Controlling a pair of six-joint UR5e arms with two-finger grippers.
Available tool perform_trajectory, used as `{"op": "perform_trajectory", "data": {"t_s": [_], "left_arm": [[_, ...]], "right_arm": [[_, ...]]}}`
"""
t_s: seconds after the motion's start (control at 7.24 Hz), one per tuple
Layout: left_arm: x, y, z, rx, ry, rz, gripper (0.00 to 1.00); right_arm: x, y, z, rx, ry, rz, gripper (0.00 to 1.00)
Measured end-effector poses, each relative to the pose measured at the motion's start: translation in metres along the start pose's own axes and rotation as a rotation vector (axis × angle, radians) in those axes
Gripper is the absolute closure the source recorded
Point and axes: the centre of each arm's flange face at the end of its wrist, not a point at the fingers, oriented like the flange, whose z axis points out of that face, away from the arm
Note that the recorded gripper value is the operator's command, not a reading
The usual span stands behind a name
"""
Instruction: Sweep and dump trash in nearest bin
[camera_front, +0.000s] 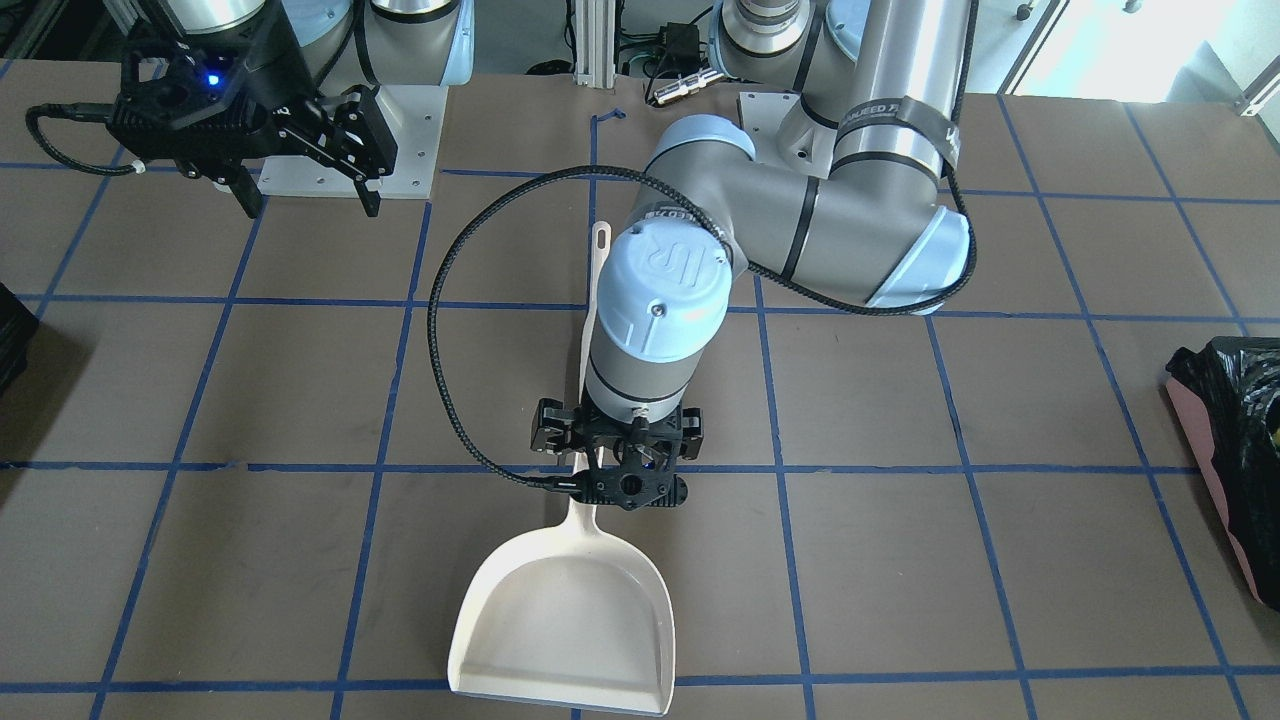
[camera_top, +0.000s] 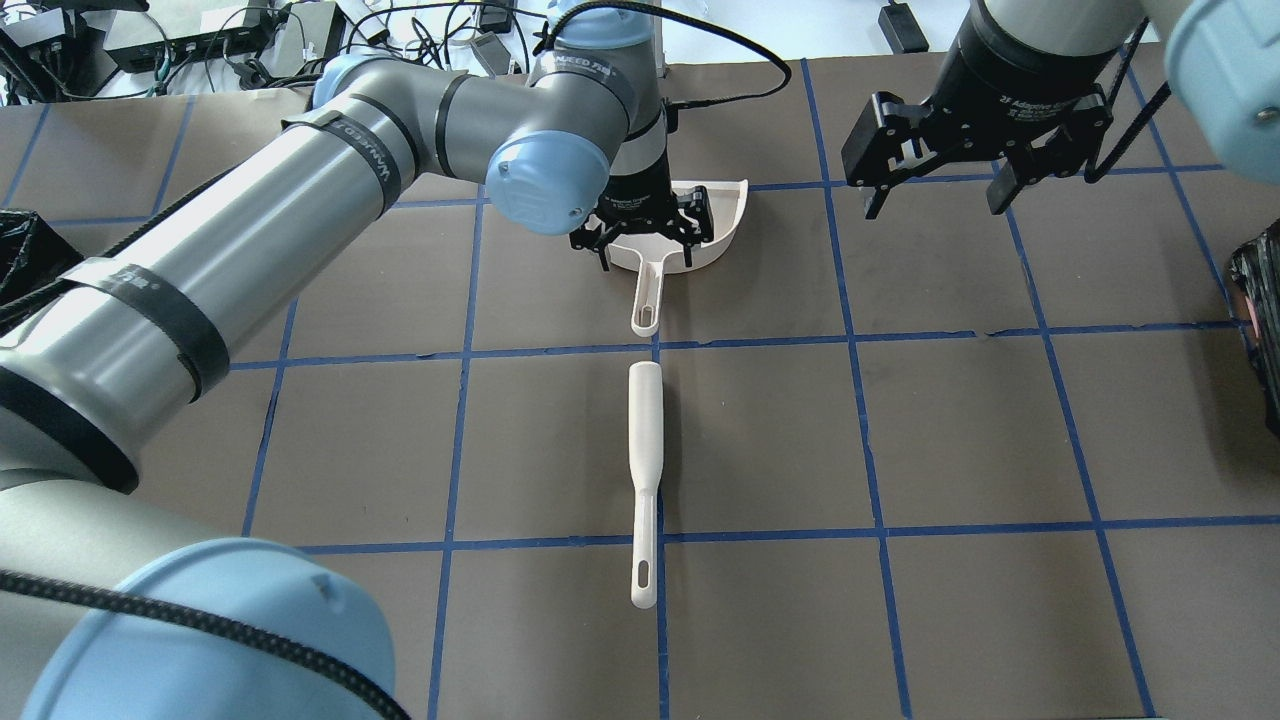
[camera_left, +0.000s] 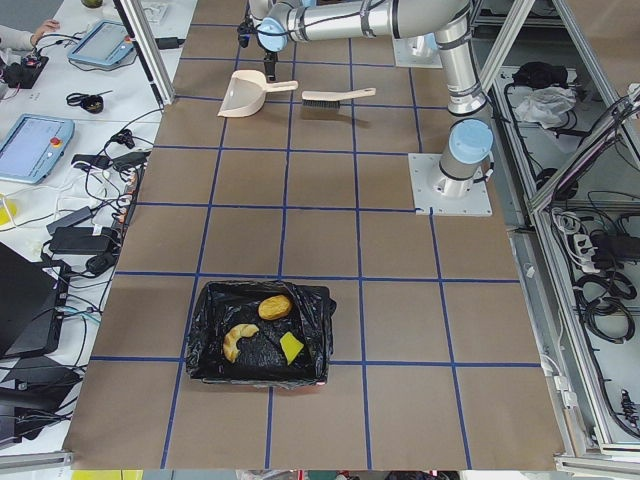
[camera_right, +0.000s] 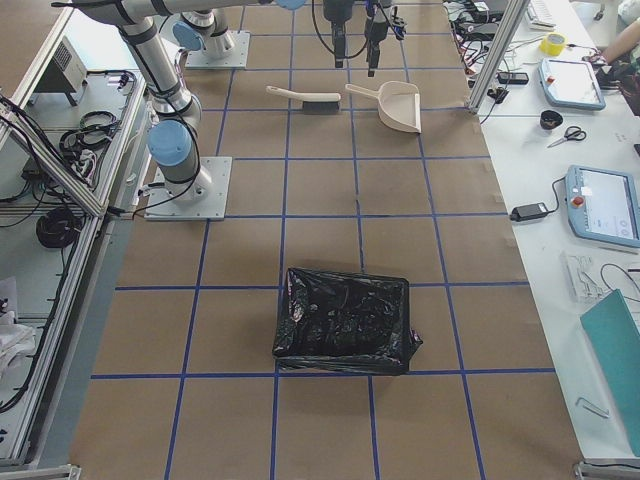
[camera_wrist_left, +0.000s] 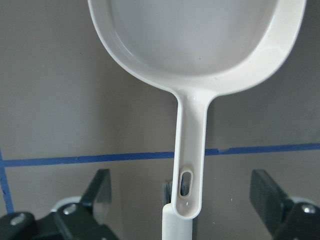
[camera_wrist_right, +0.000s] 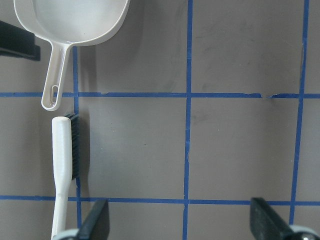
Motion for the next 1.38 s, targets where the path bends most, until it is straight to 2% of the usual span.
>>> {"op": "perform_trajectory", "data": {"t_s": [0.14,0.28,0.41,0.69,0.97,1.1,1.38], "left_arm": [[-0.022,-0.002,-0.027,0.042,-0.017,-0.011,0.00],[-0.049,-0.002,-0.047,0.072,-0.063,-0.001,0.00],[-0.078,0.001,-0.061,0.084,-0.107,0.013,0.00],[-0.115,0.022,-0.098,0.088,-0.140,0.027,0.00],[-0.124,0.079,-0.139,0.067,-0.138,0.026,0.00],[-0.128,0.112,-0.152,0.069,-0.137,0.028,0.00],[-0.134,0.151,-0.165,0.073,-0.140,0.042,0.00]], "right_arm": [[0.000,0.000,0.000,-0.001,0.000,-0.001,0.00],[0.000,0.000,0.000,-0.003,0.001,-0.001,0.00],[0.000,0.001,0.000,-0.004,0.003,0.000,0.00],[0.001,0.002,-0.001,-0.003,0.006,0.003,0.00],[0.000,0.002,-0.002,-0.003,0.007,0.003,0.00],[0.001,0.003,-0.002,-0.004,0.011,0.003,0.00],[0.001,0.002,0.000,-0.007,0.017,0.004,0.00]]}}
